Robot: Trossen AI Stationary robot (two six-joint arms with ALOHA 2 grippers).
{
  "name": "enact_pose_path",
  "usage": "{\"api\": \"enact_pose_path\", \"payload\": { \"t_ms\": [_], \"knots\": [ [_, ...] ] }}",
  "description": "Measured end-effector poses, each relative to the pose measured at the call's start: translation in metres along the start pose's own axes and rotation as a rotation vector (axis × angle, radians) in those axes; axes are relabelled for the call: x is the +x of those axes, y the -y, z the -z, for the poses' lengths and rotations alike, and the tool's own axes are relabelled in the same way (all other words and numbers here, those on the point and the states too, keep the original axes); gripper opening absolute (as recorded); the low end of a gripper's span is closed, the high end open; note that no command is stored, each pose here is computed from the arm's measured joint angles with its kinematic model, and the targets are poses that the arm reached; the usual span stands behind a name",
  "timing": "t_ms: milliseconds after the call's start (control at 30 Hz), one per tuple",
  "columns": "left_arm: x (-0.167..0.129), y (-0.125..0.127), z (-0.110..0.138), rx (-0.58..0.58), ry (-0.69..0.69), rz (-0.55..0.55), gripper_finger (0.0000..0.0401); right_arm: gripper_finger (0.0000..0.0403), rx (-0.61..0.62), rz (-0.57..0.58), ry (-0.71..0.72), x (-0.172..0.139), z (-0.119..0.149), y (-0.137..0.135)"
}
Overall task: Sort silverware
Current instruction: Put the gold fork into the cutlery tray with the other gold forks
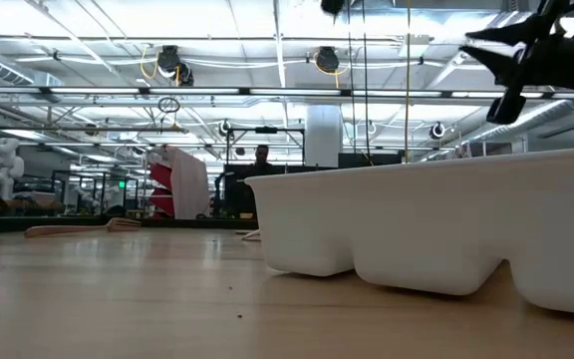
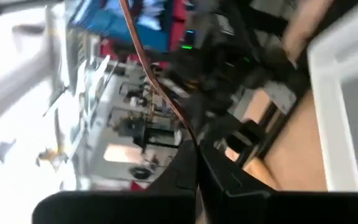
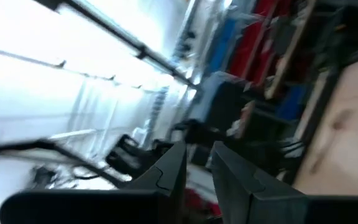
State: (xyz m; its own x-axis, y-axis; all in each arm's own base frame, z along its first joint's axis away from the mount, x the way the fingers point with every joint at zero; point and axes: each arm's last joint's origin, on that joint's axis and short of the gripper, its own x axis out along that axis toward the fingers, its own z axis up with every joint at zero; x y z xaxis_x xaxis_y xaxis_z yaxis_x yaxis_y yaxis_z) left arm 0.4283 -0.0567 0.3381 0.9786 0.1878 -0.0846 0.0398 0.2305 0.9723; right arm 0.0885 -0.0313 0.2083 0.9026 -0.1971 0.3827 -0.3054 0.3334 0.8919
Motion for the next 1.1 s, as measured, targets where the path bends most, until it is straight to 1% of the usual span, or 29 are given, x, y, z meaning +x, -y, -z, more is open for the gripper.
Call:
{"api": "enact_pose_path", "payload": {
  "t_ms": [133, 200, 233, 267, 333, 500, 633, 700, 867, 933, 1100],
  "knots": [
    [0.016, 0.025, 0.003, 0.210, -0.014, 0.058, 0.0001, 0.0067, 0.001, -0.036, -0.038, 0.002, 0.001, -0.003],
    [0.023, 0.036, 0.006, 0.277, -0.013, 0.085, 0.0001, 0.0073, 0.001, -0.015, -0.067, 0.003, 0.003, 0.000],
    [0.026, 0.041, 0.008, 0.290, -0.010, 0.098, 0.0001, 0.0078, 0.005, 0.003, -0.089, 0.004, 0.004, 0.002],
    [0.029, 0.046, 0.008, 0.294, -0.011, 0.106, 0.0001, 0.0084, 0.007, 0.021, -0.112, 0.005, 0.005, 0.004],
    [0.034, 0.050, 0.008, 0.288, -0.008, 0.089, 0.0001, 0.0099, 0.004, 0.054, -0.138, 0.007, 0.007, 0.008],
    [0.038, 0.048, 0.006, 0.264, 0.007, 0.020, 0.0001, 0.0140, 0.004, 0.124, -0.205, 0.012, 0.013, 0.018],
    [0.038, 0.050, 0.003, 0.262, 0.073, 0.031, 0.0001, 0.0158, 0.015, 0.161, -0.235, 0.016, 0.016, 0.024],
    [0.038, 0.050, 0.002, 0.252, 0.092, 0.028, 0.0001, 0.0161, 0.017, 0.155, -0.245, 0.019, 0.018, 0.024],
    [0.038, 0.051, 0.000, 0.236, 0.116, 0.037, 0.0001, 0.0159, 0.019, 0.098, -0.263, 0.025, 0.021, 0.022],
    [0.038, 0.051, 0.001, 0.225, 0.129, 0.039, 0.0001, 0.0158, 0.024, 0.099, -0.278, 0.029, 0.023, 0.021],
    [0.041, 0.053, 0.004, 0.160, 0.133, 0.042, 0.0001, 0.0158, -0.041, 0.075, -0.330, 0.045, 0.027, 0.008]
  ]
}}
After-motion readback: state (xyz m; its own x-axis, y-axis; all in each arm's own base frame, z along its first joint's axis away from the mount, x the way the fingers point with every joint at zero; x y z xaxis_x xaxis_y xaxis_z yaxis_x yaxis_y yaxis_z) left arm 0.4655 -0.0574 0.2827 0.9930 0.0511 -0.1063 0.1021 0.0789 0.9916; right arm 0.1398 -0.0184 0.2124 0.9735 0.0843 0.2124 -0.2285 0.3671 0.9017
